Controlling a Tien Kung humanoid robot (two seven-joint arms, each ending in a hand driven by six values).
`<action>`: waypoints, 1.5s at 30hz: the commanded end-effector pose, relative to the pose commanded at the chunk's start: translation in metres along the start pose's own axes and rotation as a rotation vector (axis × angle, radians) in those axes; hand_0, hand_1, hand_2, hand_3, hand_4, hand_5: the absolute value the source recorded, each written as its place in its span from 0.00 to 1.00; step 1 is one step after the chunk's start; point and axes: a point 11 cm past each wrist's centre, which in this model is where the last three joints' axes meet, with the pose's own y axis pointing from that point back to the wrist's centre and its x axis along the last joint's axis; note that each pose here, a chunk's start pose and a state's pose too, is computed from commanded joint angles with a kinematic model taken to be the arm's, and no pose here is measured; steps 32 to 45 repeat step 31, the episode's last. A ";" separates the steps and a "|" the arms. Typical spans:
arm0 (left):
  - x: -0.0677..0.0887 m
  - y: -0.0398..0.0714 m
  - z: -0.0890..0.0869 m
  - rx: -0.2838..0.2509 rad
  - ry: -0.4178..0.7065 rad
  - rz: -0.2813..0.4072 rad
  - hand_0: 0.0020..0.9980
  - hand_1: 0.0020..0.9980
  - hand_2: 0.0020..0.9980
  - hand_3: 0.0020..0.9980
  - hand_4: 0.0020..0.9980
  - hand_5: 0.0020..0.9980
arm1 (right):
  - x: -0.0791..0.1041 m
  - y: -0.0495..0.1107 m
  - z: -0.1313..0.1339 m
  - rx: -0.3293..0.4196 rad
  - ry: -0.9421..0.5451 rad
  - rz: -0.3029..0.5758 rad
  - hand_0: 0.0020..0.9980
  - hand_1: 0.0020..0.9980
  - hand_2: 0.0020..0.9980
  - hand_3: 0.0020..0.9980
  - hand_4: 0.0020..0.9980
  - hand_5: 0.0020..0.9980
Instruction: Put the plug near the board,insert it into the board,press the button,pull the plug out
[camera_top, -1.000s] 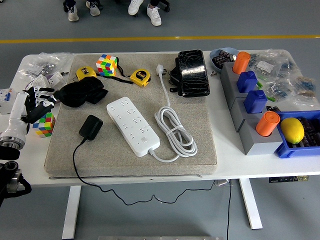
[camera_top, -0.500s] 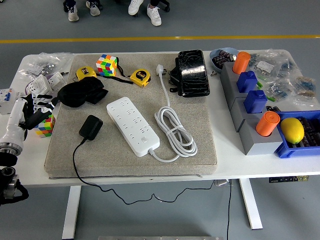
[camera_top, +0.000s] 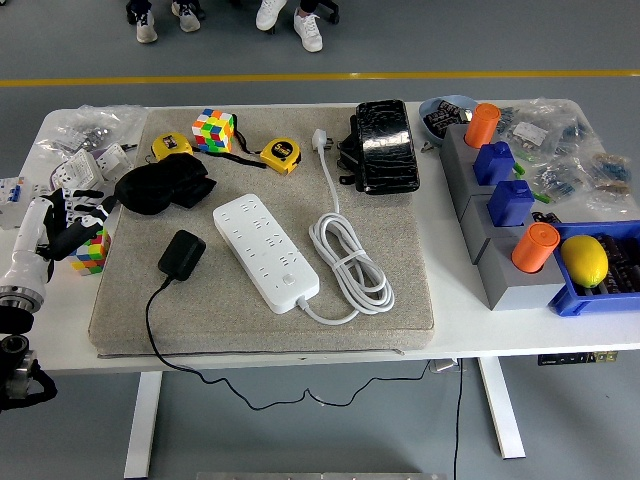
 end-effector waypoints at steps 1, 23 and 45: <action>0.000 0.000 0.000 0.002 0.002 0.000 0.32 0.36 0.46 0.55 0.85 0.45 | -0.001 0.000 0.000 -0.004 -0.004 -0.001 0.55 0.62 0.57 0.52 0.88 0.41; -0.002 -0.001 0.002 -0.004 0.017 -0.009 0.31 0.36 0.46 0.55 0.84 0.41 | -0.019 0.000 -0.006 0.006 0.051 -0.034 0.55 0.62 0.58 0.52 0.89 0.42; -0.002 -0.003 0.004 -0.010 0.012 -0.014 0.31 0.36 0.46 0.55 0.84 0.41 | -0.020 0.000 -0.005 0.004 0.058 -0.034 0.55 0.62 0.58 0.52 0.89 0.42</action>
